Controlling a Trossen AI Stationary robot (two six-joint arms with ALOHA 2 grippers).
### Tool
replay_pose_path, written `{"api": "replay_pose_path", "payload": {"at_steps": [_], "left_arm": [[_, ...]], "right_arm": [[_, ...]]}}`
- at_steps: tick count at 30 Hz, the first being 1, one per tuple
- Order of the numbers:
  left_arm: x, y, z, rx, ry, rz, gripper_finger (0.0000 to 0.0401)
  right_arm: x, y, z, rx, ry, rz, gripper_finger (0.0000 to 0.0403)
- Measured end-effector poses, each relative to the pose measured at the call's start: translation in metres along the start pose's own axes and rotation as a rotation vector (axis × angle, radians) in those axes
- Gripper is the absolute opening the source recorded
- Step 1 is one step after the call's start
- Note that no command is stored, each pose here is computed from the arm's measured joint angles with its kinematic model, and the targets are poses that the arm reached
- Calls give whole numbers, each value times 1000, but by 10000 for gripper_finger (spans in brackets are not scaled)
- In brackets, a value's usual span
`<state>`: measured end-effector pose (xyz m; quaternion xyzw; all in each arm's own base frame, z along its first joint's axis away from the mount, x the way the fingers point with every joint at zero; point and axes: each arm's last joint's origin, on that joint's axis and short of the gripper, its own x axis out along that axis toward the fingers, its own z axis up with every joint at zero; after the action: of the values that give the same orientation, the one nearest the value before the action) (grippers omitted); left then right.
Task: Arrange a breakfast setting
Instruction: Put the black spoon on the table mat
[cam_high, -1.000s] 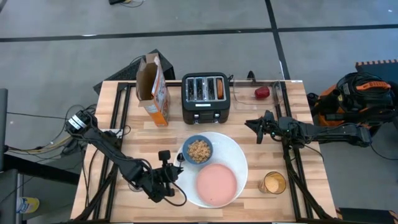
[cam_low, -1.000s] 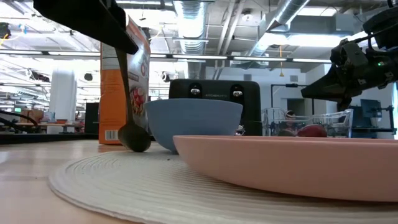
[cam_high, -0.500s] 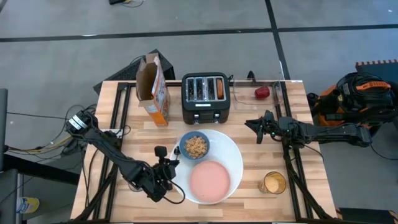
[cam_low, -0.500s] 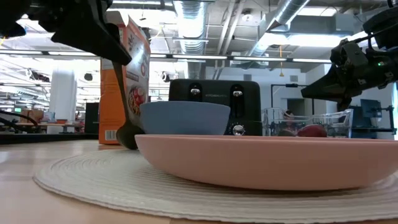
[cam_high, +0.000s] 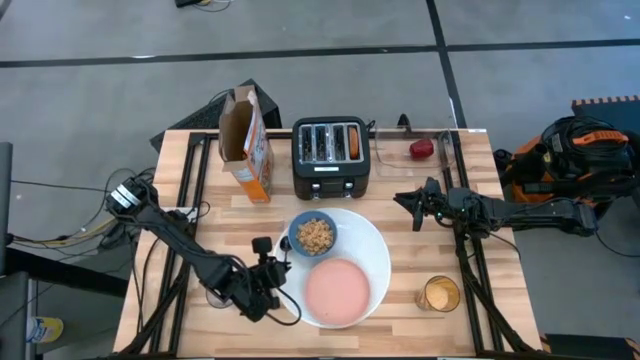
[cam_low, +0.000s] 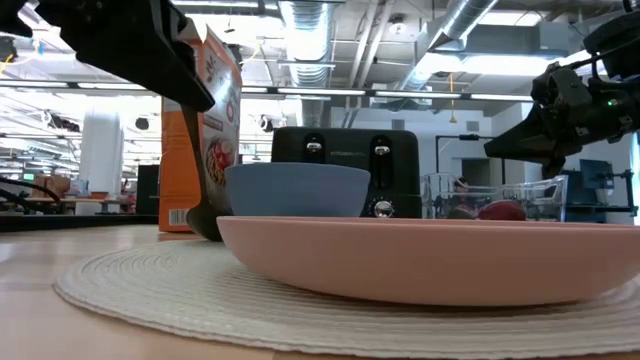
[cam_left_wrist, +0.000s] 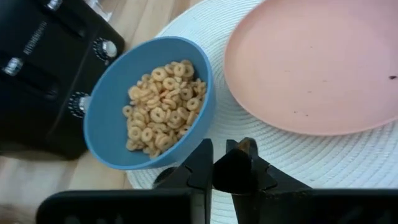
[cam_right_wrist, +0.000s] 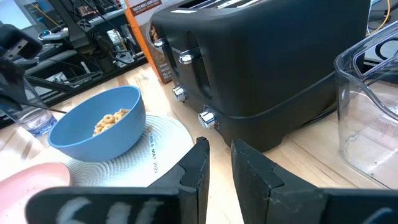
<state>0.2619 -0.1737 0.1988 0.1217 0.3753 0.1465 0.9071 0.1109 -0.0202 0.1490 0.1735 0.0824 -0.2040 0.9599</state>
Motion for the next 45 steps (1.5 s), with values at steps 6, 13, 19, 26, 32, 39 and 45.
{"api": "replay_pose_path", "payload": {"at_steps": [6, 13, 19, 26, 32, 39, 45], "left_arm": [[0, -1, 0, -29, 5, -22, 41], [0, -2, 2, -53, -3, -36, 42], [0, -4, 4, -73, -3, -78, 43], [0, -4, 3, -74, 4, -89, 49], [0, -4, 3, -103, 19, -92, 85], [2, -3, 0, -131, 11, -65, 97], [8, -5, -9, -156, -14, -89, 98]], "right_arm": [[0, 0, 0, 0, 0, 0, 91], [0, 0, 0, 0, 0, 0, 91], [0, 0, 0, 0, 0, 0, 91], [0, 0, 0, 0, 0, 0, 91], [0, 0, 0, 0, 0, 0, 91], [0, 0, 0, 0, 0, 0, 91], [0, 0, 0, 0, 0, 0, 91]]}}
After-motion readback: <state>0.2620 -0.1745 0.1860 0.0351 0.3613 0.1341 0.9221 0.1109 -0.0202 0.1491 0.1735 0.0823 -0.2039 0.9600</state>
